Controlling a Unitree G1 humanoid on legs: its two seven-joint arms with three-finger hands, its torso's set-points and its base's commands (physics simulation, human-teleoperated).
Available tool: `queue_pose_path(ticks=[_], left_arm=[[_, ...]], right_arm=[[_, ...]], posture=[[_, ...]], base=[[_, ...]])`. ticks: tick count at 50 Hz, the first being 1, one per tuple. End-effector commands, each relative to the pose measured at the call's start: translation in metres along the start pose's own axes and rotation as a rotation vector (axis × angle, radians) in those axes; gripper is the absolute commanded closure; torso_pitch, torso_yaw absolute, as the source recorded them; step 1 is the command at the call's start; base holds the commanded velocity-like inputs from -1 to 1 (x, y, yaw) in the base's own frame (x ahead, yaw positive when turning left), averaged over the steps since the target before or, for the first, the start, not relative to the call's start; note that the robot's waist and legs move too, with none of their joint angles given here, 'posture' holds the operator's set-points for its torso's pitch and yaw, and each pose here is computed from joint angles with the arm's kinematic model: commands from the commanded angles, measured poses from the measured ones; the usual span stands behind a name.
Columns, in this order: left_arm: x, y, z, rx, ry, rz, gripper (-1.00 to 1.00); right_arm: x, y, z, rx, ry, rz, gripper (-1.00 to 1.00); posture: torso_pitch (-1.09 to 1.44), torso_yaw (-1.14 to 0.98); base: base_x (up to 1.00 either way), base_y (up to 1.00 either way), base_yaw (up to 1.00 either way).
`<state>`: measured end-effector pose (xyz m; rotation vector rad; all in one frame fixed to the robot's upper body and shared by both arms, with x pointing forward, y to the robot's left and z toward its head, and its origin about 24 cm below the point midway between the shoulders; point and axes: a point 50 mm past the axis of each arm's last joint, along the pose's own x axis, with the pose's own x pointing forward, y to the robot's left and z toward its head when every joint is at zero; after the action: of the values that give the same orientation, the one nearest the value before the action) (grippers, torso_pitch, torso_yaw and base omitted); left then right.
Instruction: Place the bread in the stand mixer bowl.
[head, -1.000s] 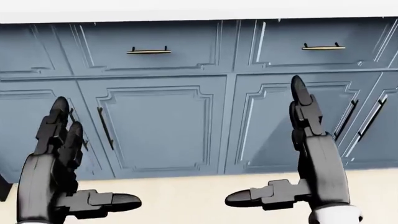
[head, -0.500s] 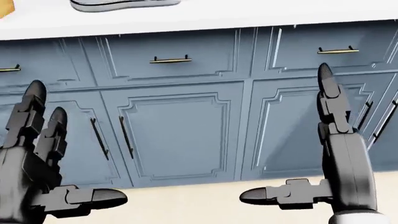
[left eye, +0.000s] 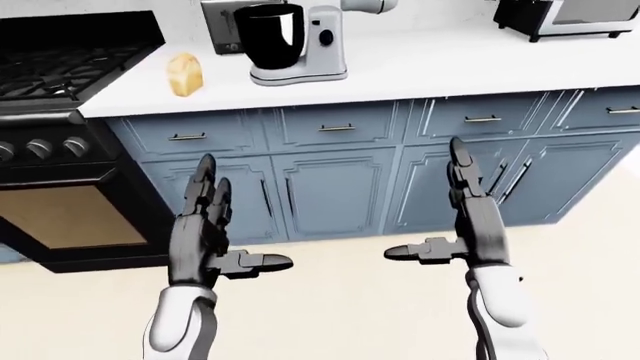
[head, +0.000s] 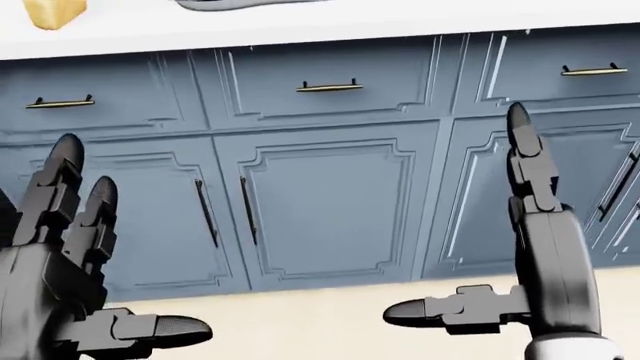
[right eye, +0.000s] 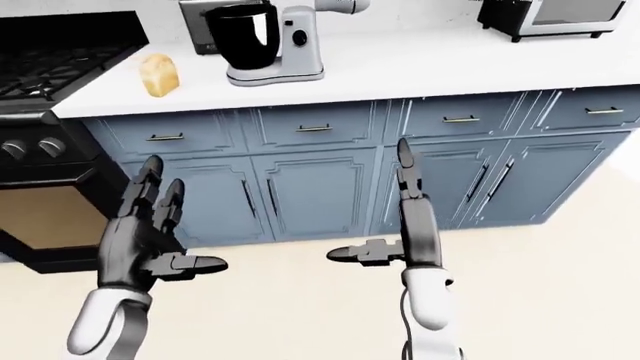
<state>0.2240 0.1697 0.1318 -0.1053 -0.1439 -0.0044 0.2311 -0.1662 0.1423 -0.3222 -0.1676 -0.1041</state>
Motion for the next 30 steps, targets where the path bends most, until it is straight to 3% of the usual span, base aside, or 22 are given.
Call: queue_pose_path(ticks=[1, 30], left_arm=[[0.0, 0.002, 0.0106, 0.014, -0.061, 0.008, -1.0], [0.001, 0.0034, 0.0098, 0.014, -0.062, 0.016, -1.0]], right_arm=[[0.0007, 0.0001, 0.0122, 0.006, -0.071, -0.002, -0.97], [0.0031, 0.0057, 0.0175, 0.003, -0.067, 0.004, -0.97]], posture=[[0.0, 0.0], [0.0, 0.0]], base=[[0.0, 0.34, 0.0], [0.0, 0.36, 0.0]])
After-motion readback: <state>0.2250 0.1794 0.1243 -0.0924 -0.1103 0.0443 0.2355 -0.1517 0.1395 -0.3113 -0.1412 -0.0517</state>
